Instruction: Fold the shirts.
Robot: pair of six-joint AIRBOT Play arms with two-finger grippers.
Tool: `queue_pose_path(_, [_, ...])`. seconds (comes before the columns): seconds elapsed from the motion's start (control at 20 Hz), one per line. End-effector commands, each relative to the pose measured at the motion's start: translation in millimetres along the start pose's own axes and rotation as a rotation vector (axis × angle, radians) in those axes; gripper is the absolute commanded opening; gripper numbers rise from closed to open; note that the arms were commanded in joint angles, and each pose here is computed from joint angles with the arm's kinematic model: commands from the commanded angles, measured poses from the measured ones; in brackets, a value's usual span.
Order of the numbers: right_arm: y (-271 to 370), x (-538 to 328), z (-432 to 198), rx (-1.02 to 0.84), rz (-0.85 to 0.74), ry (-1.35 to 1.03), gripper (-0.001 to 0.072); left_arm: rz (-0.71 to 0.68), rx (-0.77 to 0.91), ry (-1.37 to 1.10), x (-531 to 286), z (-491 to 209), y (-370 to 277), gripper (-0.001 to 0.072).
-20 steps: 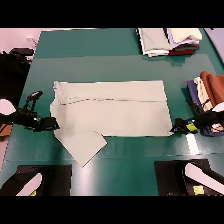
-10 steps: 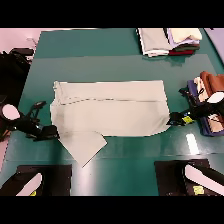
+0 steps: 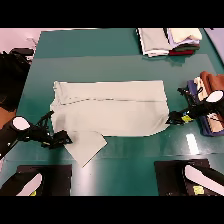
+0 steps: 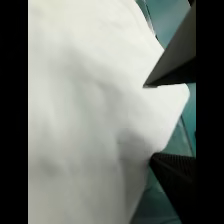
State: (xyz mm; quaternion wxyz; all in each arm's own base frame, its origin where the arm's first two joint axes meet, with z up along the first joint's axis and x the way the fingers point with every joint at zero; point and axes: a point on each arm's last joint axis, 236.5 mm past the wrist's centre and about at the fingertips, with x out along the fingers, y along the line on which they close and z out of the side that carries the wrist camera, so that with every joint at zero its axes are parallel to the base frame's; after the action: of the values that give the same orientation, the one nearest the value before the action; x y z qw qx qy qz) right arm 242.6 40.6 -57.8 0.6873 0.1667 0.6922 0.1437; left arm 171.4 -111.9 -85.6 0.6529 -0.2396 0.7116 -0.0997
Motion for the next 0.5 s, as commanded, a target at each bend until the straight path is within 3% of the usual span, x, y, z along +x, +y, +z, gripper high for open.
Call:
queue_pose_path(0.0, [0.7, -0.4, -0.2, -0.001, 0.001, 0.001, 0.0015, -0.051, 0.018, -0.001, 9.7, -3.9, -17.5, 0.026])
queue_pose_path(0.05, [0.7, -0.4, -0.4, 0.0, 0.001, 0.001, 0.0015, -0.052, 0.036, 0.002, 8.3, -4.1, -19.3, 0.0087])
queue_pose_path(0.1, [0.7, -0.7, -1.8, 0.001, 0.004, 0.007, 0.0015, -0.047, 0.062, 0.002, 5.0, -2.7, -20.5, 0.0026])
queue_pose_path(0.45, [8.2, -29.6, -9.4, -0.051, -0.012, 0.075, 0.0015, 0.125, 0.187, -0.096, -58.1, -17.1, -4.6, 0.0024])
